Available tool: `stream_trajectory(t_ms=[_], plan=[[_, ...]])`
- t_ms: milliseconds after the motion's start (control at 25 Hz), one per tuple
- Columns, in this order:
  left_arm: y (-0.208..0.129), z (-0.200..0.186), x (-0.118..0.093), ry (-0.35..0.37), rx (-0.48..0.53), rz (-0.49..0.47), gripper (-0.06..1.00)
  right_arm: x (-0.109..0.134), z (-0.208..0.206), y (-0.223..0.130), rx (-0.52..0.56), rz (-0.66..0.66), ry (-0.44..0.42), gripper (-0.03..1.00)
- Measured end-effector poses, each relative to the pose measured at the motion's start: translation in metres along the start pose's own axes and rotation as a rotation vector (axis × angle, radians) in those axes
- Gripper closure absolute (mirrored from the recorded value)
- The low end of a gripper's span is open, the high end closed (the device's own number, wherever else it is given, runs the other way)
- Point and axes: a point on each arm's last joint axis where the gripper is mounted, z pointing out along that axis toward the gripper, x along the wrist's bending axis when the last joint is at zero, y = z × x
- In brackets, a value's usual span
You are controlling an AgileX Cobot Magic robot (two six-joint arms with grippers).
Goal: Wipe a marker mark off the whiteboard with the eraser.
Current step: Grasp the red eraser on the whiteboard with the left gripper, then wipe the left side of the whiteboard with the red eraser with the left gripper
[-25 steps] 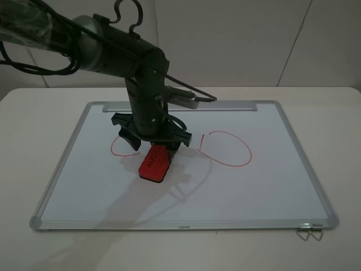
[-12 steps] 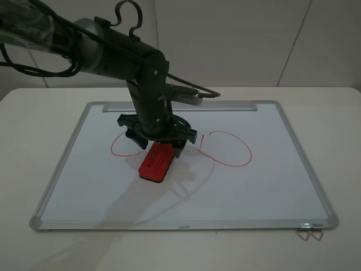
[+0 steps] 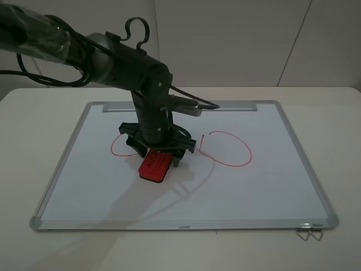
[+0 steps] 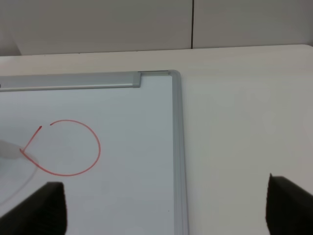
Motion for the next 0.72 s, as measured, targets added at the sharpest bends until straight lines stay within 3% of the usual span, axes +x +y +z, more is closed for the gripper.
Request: stream_trajectory(t_ms=[160,720], plan=[[-0.0004,0.0,0.0008,0.009,0.005,0.006,0.38,0.0,0.0,0.0,0.0,0.0,0.0,0.24],[0.0003,-0.0057,0.0025,0.018,-0.006,0.016,0.38,0.0,0.0,0.0,0.0,0.0,0.0,0.24]])
